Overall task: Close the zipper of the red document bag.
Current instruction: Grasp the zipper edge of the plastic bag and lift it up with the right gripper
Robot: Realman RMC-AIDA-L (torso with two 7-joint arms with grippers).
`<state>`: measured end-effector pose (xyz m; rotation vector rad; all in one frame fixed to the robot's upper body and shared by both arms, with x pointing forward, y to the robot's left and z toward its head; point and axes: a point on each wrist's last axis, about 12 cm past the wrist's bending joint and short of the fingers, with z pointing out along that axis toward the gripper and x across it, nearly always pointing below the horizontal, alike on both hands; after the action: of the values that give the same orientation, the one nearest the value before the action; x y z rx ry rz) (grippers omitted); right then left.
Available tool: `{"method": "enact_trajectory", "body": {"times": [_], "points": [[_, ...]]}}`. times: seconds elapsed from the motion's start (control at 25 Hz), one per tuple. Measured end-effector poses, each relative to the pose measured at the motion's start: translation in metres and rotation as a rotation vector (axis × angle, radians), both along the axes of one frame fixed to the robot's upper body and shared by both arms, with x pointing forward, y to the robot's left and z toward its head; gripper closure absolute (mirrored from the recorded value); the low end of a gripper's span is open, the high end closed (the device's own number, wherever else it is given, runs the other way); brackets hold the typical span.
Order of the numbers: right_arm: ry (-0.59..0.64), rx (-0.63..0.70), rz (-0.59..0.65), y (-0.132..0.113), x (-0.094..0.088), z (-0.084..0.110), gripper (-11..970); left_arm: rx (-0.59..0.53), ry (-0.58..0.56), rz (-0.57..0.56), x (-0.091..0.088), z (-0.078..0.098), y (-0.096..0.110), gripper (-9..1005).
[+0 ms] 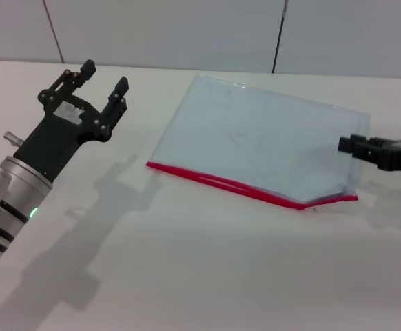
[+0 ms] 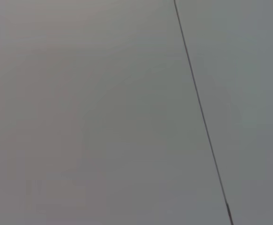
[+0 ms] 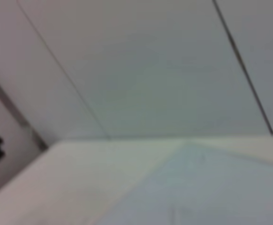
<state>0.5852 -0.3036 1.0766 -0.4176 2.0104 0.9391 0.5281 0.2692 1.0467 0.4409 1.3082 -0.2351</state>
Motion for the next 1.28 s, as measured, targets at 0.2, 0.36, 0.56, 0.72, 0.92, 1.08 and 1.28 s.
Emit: {"method": "enact_trajectory", "body": {"times": [0.2, 0.36, 0.56, 0.72, 0.92, 1.08, 1.28], "points": [[0.054, -0.095, 0.075, -0.003, -0.001, 0.003, 573, -0.001, 0.0, 0.009, 0.0, 0.0, 0.002, 411], [-0.034, -0.214, 0.223, 0.002, -0.006, 0.008, 535, -0.001, 0.002, 0.012, -0.001, -0.001, 0.003, 412], [-0.192, -0.342, 0.331, 0.017, -0.009, 0.018, 480, 0.0, 0.007, 0.017, -0.003, -0.002, 0.004, 412], [-0.27, -0.416, 0.396, 0.019, -0.008, 0.023, 478, 0.0, 0.008, 0.017, -0.003, -0.002, 0.004, 412], [-0.317, -0.513, 0.445, 0.016, -0.006, 0.025, 477, 0.001, 0.007, 0.019, -0.002, -0.002, 0.005, 412], [-0.324, -0.594, 0.506, 0.02, -0.001, 0.029, 477, 0.004, 0.014, 0.021, -0.001, -0.002, 0.005, 412], [-0.319, -0.71, 0.606, 0.036, 0.009, 0.039, 478, 0.005, 0.016, 0.022, -0.001, -0.002, 0.005, 412]]}}
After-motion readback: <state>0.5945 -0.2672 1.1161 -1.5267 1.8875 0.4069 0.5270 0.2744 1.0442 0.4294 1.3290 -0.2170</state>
